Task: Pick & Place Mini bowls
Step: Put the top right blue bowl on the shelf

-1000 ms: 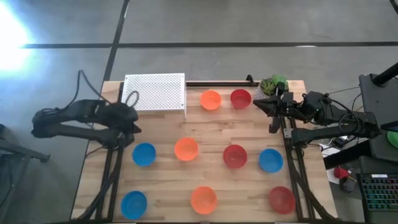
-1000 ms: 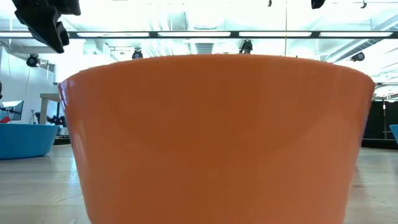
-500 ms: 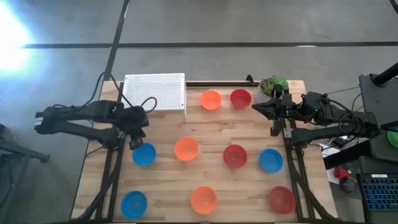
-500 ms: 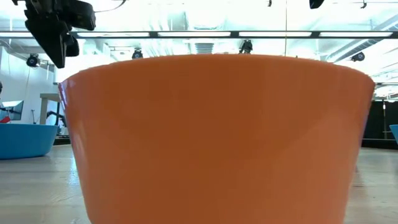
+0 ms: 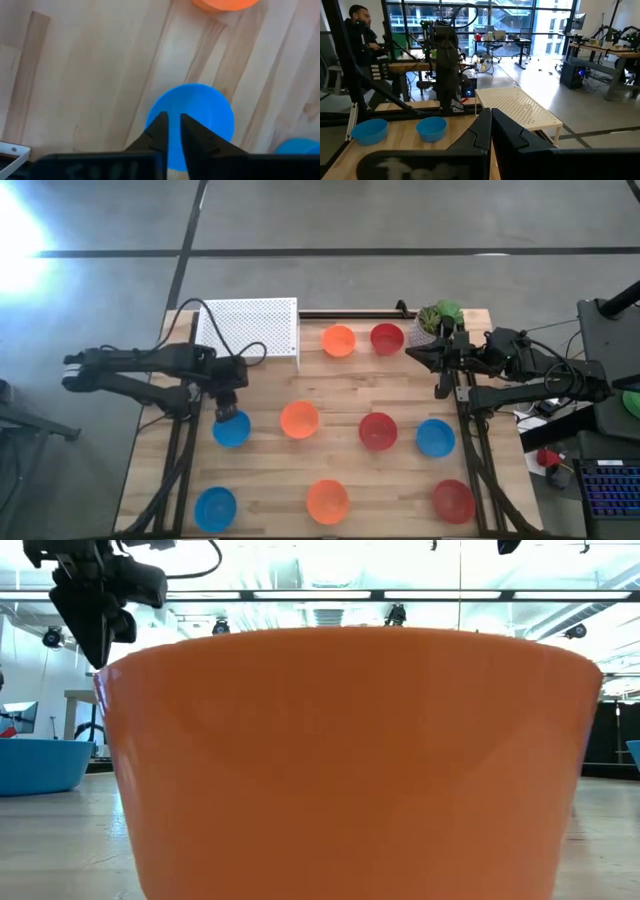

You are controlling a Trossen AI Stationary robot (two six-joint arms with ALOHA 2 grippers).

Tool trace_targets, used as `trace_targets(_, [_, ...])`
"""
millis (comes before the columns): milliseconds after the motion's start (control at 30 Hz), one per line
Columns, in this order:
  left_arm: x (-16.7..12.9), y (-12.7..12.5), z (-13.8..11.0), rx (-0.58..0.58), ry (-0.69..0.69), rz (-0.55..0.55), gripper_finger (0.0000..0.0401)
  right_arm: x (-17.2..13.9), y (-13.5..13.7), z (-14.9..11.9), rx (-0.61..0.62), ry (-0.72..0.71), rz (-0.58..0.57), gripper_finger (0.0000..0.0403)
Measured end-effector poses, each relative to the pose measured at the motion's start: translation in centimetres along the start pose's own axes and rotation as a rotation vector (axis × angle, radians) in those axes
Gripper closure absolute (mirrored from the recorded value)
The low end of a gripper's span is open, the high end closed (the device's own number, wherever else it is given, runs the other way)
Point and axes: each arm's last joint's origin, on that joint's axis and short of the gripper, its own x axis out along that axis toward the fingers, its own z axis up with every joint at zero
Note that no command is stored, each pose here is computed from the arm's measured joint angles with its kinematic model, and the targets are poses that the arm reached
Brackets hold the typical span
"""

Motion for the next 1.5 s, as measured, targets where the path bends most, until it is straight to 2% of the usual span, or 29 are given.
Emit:
trace_targets(133, [0.6, -0.1, 0.4, 0.07, 0.028, 0.01, 0.0314, 0.0, 0.0, 0.0, 0.0, 0.0, 0.0, 0.0394])
trace_targets(233, [1.2, -0.1, 0.8, 0.142, 0.06, 0.02, 0.0302, 0.0, 0.0, 0.0, 0.001, -0.001, 0.0, 0.0394])
trace_targets(467, [3.7, 0.0, 1.0, 0.17, 0.157, 0.022, 0.03, 0.0, 0.0, 0.0, 0.001, -0.001, 0.0, 0.0394])
trace_targets(733, [6.2, 0.2, 1.0, 0.261, 0.24, 0.025, 0.03, 0.0, 0.0, 0.1, 0.001, -0.002, 0.0, 0.0394])
trace_targets(1033, [8.9, 0.4, 1.4, 0.262, 0.272, 0.028, 0.03, 0.0, 0.1, 0.1, -0.001, -0.001, 0.029, 0.0394])
trace_targets(1500, [11.4, 0.6, 1.1, 0.275, 0.357, 0.023, 0.0302, 0.0, 0.2, 0.1, -0.006, 0.0, 0.052, 0.0394])
